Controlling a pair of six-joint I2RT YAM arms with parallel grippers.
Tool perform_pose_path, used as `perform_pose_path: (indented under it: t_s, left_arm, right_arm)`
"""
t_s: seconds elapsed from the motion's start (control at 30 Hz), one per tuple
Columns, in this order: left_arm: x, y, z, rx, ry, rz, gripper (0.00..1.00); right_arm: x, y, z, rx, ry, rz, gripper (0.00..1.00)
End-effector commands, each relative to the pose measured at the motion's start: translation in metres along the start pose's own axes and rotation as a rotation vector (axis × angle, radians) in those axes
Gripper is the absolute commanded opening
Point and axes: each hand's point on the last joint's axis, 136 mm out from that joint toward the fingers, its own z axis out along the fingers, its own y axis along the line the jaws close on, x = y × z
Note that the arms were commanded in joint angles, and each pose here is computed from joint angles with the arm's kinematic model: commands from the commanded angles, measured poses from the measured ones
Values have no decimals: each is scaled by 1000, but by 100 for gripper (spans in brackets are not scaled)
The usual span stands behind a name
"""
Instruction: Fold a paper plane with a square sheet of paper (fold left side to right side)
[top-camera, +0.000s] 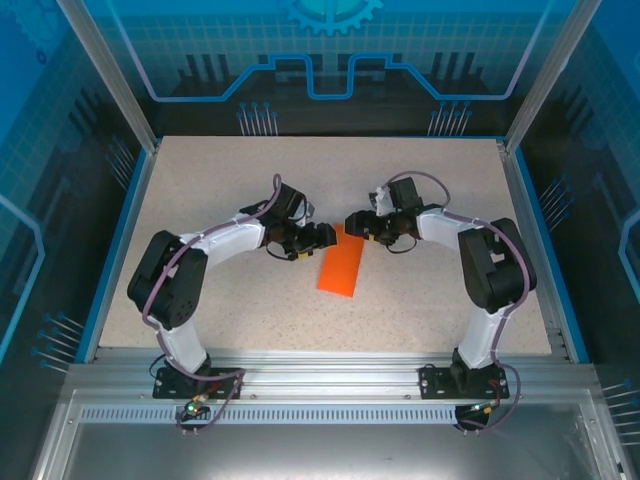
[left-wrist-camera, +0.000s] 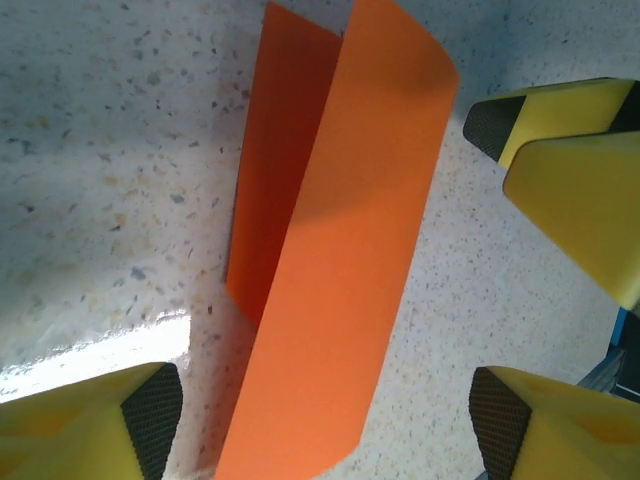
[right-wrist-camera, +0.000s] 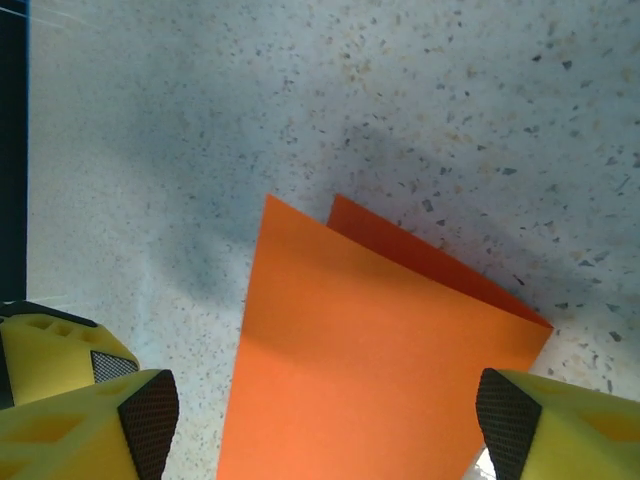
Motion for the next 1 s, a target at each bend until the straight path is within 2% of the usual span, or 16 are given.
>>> perform_pose_path:
  t_s: [0.0, 0.37, 0.6, 0.73, 0.97]
  left_arm:
    - [-2, 5, 12, 25, 27, -3, 80]
    - [4, 11, 29, 43, 77, -32, 78]
    - [6, 9, 39, 80, 100, -56, 72]
    - [7, 8, 39, 86, 105, -57, 65]
    - [8, 8, 36, 79, 99, -56, 46]
  right_arm:
    - [-5, 9, 9, -28, 4, -16, 81]
    - [3, -5, 19, 2, 43, -13, 78]
    - [7, -9, 22, 7, 59, -12, 78]
    - [7, -8, 22, 6, 63, -15, 78]
    - [6, -7, 22, 6, 64, -25, 78]
